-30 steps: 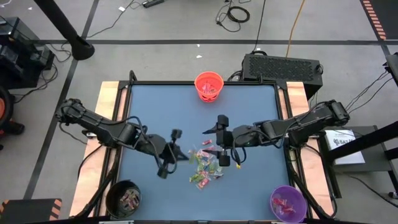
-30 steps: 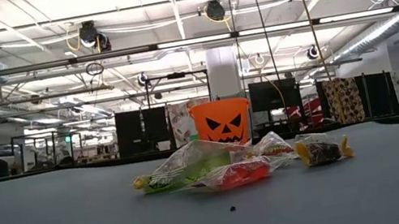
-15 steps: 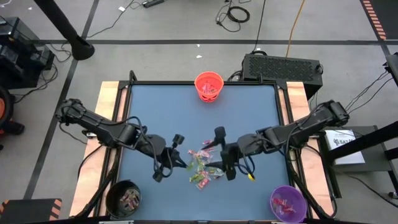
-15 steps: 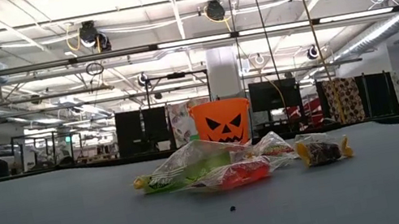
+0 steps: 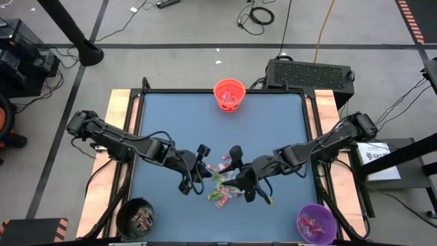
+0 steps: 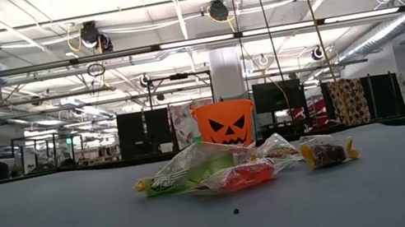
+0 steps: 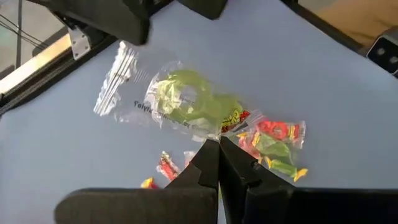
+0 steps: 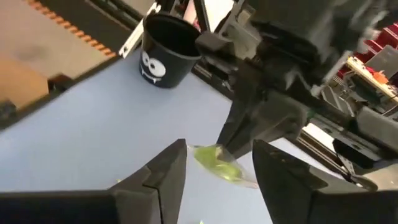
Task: Sort candy by brand, put in halloween buckets
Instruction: Put the small green gummy into the purple bucket
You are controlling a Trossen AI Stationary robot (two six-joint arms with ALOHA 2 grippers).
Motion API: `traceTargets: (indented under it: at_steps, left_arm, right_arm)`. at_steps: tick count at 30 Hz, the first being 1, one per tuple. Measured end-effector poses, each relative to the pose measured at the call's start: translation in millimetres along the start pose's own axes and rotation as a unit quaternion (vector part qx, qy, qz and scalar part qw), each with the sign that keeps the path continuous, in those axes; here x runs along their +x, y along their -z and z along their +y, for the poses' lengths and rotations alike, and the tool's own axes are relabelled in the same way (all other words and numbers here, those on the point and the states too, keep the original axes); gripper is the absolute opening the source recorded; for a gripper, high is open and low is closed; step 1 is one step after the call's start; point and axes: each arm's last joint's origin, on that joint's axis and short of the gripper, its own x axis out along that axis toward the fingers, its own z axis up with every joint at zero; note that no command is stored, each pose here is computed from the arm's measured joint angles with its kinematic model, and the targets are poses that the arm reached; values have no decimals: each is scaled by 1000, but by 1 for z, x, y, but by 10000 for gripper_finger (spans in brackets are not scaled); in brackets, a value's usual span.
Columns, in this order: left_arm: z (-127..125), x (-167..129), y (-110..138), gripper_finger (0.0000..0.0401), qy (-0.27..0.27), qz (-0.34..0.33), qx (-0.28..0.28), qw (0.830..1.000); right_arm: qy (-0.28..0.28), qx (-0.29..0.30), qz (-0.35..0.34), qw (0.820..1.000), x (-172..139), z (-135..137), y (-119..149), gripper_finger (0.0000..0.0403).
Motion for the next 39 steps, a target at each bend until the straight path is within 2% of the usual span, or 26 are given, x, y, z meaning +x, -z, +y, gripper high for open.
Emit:
traceTargets:
  at_steps: [9, 24, 32, 36, 39]
  left_arm:
    - [-2, 0, -1, 2, 39, -18, -1, 999]
    - [2, 0, 0, 2, 37, -15, -18, 999]
    - [1, 0, 1, 2, 36, -12, -19, 999]
    - [2, 0, 1, 9, 31, -7, -53, 998]
    - [1, -1, 3, 37, 28, 6, -94, 995]
  right_arm:
    - [15, -36, 29, 999, 3, 1, 5, 146]
    - [15, -66, 33, 997, 18, 5, 12, 87]
    - [16, -63, 32, 997, 16, 4, 11, 12]
    - [16, -62, 34, 997, 16, 4, 11, 5]
    - [16, -54, 36, 998, 14, 3, 11, 2]
